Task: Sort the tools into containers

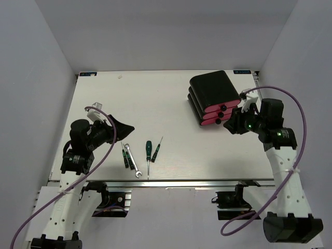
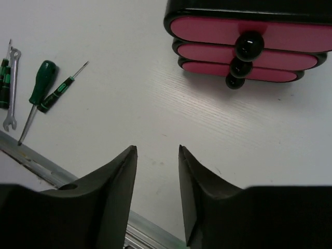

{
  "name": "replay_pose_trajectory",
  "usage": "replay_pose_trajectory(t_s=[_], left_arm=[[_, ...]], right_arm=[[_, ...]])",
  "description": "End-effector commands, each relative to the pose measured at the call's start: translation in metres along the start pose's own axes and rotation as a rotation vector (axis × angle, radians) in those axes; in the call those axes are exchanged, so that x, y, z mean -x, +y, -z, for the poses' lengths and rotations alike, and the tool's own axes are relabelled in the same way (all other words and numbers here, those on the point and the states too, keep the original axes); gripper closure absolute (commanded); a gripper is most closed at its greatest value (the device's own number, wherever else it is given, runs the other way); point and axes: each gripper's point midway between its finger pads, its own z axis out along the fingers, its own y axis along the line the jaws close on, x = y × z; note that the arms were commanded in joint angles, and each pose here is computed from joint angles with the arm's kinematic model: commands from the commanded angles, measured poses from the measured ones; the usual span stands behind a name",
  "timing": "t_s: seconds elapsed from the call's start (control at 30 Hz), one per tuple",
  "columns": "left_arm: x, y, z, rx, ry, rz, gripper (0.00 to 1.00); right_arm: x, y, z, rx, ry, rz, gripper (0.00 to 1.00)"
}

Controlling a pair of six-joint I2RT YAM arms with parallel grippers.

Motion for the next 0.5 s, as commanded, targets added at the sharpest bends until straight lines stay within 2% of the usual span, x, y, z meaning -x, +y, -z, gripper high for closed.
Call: replay_pose_trajectory(t_s=[0.0,0.03,0.1,0.3,0.47], left_arm=[[-0.006,0.016,0.002,0.092,0.023,0.043,0.28],[-0.006,0.02,0.002,0.118,0.019,0.045,0.25],[-0.009,0.025,0.003,0.141,0.03,0.046,0.22],[-0.012,0.031,-0.002,0.148,0.03,0.072,0.22],[-0.009,0.035,-0.007,0.163,0.035,0.075,0.22]], right_arm=[[0.014,-0.007,-0.022,-0.004,-0.045,-0.169,0.53],[0.013,-0.01,-0.026,-0.016,-0.041,-0.183,0.36],[0.009,-0.024,-0.036,-0.07,-0.029,-0.229,0.29],[-0.005,-0.058,-0.073,-0.153,-0.012,-0.221,0.29],[0.011,-0.079,-0.097,-0.172,-0.064,-0.153,0.32]])
